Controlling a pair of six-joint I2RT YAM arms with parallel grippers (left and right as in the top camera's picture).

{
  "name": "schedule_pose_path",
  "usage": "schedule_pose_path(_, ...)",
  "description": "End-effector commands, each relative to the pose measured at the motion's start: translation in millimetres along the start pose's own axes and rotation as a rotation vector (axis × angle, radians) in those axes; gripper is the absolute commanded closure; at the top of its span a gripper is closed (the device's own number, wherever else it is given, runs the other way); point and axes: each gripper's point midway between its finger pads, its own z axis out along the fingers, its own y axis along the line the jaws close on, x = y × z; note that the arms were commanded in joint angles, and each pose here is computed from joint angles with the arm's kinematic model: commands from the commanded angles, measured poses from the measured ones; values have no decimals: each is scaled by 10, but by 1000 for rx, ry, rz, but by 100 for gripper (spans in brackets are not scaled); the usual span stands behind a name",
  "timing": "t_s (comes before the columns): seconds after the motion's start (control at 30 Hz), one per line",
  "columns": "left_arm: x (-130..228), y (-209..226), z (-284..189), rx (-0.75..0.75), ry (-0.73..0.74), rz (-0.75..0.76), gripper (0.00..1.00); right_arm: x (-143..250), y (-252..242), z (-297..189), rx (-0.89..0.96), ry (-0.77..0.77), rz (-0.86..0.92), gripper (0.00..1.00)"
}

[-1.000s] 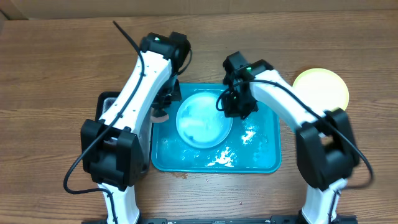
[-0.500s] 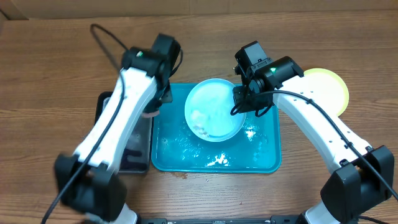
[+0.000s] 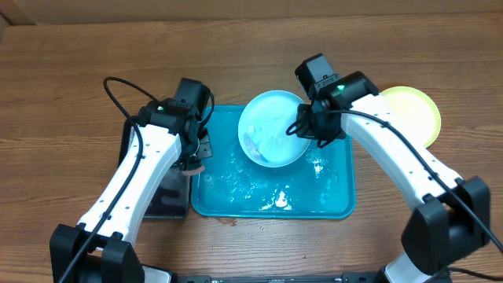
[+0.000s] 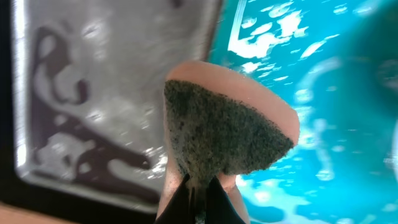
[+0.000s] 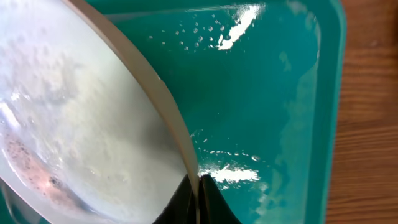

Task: Clean dirty plates on tray and stack at the side

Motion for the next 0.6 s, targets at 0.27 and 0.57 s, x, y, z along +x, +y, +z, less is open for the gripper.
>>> schedule_pose_path(0.27, 113, -832, -104, 192, -69, 186, 96, 710, 40, 907, -142, 236, 244, 96)
schedule_pose_path(0.57, 286, -1165, 299, 161, -3, 288, 96, 755, 44, 976, -164, 238, 217, 96)
